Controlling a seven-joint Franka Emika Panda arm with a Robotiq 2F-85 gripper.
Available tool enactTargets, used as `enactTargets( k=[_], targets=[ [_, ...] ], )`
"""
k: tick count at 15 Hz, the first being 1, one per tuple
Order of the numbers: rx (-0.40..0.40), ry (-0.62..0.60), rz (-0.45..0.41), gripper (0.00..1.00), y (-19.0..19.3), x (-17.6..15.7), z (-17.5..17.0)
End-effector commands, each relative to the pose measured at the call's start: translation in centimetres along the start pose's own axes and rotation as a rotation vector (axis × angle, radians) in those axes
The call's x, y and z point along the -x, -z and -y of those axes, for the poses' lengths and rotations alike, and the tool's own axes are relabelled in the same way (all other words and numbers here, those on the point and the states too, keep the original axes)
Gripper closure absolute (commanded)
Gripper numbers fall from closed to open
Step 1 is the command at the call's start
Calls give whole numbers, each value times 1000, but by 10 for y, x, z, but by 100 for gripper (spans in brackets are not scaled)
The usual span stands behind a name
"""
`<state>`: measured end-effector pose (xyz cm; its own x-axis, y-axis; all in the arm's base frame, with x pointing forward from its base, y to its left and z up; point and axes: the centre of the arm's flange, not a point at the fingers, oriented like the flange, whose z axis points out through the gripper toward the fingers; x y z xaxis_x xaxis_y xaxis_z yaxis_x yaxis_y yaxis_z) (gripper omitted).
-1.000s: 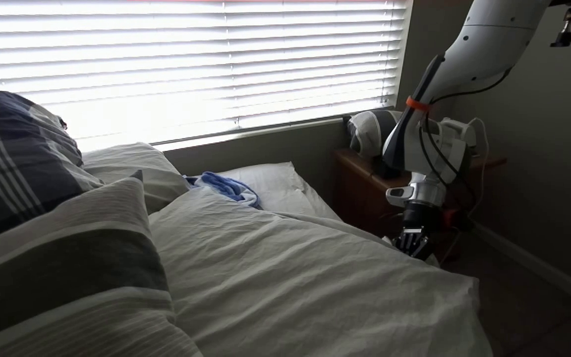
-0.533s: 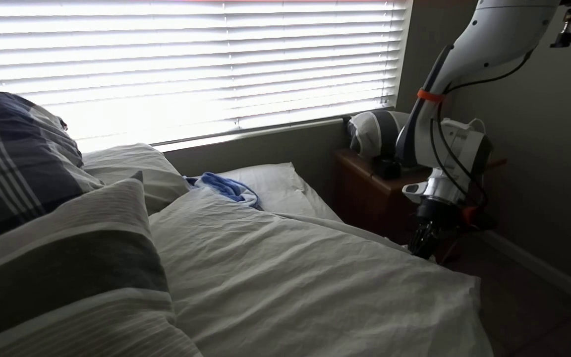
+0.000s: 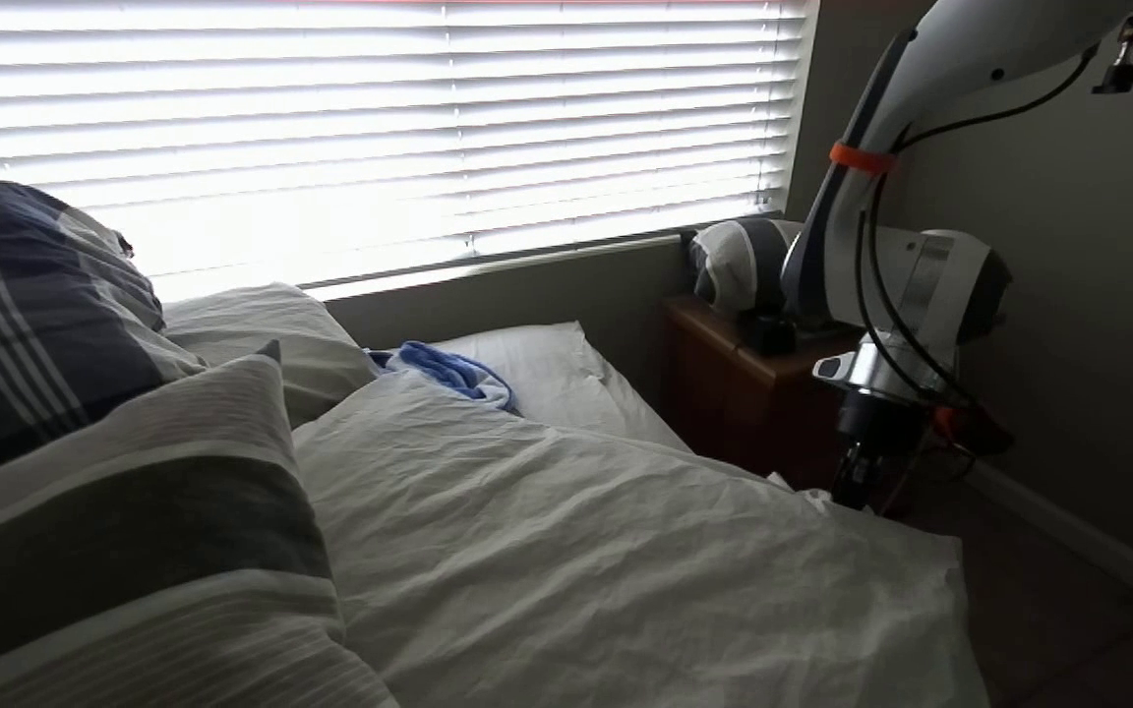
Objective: Move the blanket to the left
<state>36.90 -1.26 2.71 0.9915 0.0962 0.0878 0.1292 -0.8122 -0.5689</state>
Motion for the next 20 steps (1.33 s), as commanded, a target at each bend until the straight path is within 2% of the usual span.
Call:
enactTargets(
  k=[1, 11, 12, 13, 16, 19, 20],
  targets=[
    [-69, -19, 136, 98, -16, 41, 67],
    [-28, 92, 163, 98, -33, 37, 105],
    [-18, 87, 171, 86, -33, 40, 106],
    [-4, 75, 182, 68, -33, 44, 106],
    [53, 4, 214, 52, -22, 56, 105],
    [193, -146, 162, 31, 10, 64, 105],
    [217, -182, 159, 24, 18, 66, 108]
  ],
)
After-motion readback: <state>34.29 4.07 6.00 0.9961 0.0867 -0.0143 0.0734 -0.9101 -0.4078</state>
